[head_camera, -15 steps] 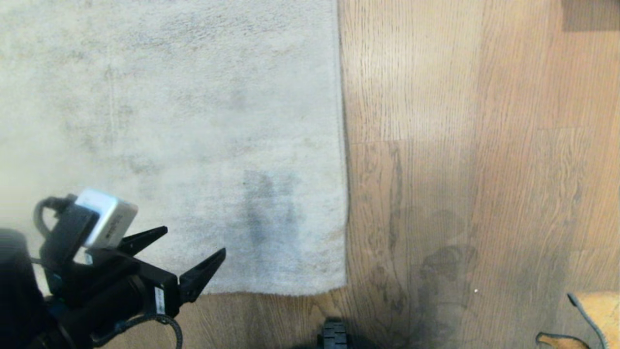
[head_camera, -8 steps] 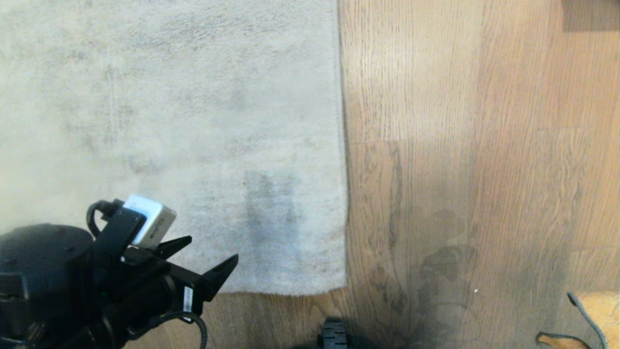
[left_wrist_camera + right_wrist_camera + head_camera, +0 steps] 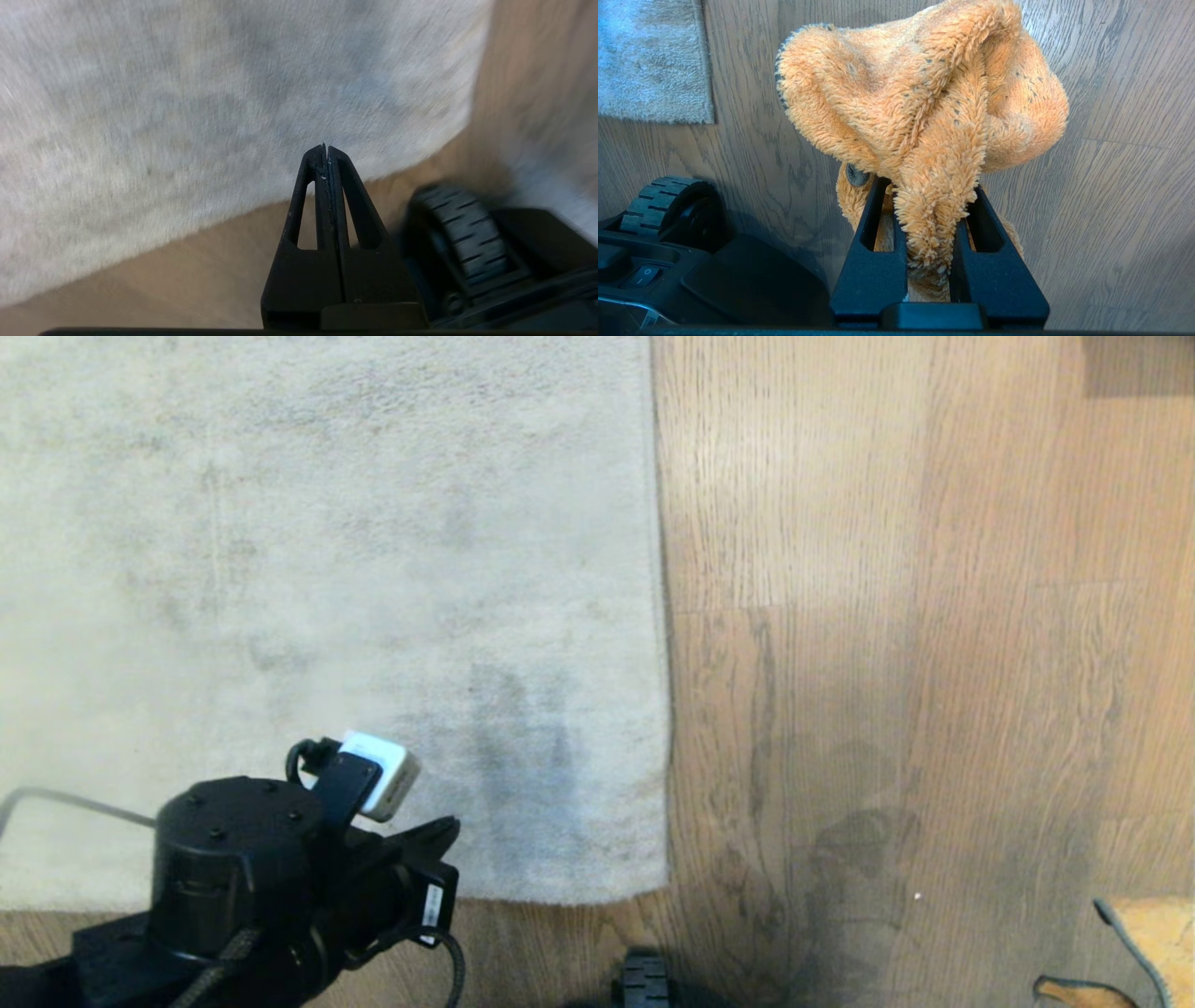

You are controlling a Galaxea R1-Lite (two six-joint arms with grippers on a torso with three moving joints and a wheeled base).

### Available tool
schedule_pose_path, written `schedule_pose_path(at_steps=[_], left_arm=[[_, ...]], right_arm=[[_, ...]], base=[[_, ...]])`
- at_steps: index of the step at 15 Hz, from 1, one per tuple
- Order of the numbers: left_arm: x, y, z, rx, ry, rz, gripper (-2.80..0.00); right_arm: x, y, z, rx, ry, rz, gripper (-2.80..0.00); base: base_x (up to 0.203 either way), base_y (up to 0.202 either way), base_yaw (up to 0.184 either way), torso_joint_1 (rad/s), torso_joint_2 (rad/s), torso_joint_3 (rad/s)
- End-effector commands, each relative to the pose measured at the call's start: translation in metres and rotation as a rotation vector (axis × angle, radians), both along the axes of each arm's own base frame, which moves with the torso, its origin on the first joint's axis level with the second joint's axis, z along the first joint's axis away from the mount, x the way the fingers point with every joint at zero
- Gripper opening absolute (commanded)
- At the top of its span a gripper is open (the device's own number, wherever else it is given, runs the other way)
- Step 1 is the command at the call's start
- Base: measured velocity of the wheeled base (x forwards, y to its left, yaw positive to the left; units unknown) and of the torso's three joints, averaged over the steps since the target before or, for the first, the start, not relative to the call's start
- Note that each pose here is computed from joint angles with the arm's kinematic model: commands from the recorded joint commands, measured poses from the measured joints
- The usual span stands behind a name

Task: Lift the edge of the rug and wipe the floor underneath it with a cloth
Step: Lay down the carpet

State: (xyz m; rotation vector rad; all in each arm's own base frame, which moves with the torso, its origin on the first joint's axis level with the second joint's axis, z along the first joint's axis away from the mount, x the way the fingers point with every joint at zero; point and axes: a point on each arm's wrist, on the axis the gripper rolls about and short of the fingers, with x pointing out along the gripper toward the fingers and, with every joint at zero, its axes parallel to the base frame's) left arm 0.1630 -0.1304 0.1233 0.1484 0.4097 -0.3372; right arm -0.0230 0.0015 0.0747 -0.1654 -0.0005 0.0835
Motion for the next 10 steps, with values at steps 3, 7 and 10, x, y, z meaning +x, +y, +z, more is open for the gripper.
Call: schedule_pose_path(at_steps=[3,7,10], left_arm=[[0.0048,-0.0038,-0.0170,0.033,0.033,0.010,-2.80],[0.0087,-0.0071,-0.0138,0.023,0.022,0.015,-2.80],[0.0136,-0.0115,-0.0189,0.034,0.039,0.010,-2.80]], right_arm=[[0.0001,0.0000,0.0000,-0.001,0.001,0.001,-2.80],[0.0001,0.0000,0.0000,-0.001,0.001,0.001,-2.80],[0.0001,0.0000,0.0000,-0.001,0.001,0.001,-2.80]], base=[[0.000,0.000,0.000,0.000,0.00,0.000],[0.000,0.000,0.000,0.000,0.00,0.000],[0.000,0.000,0.000,0.000,0.00,0.000]])
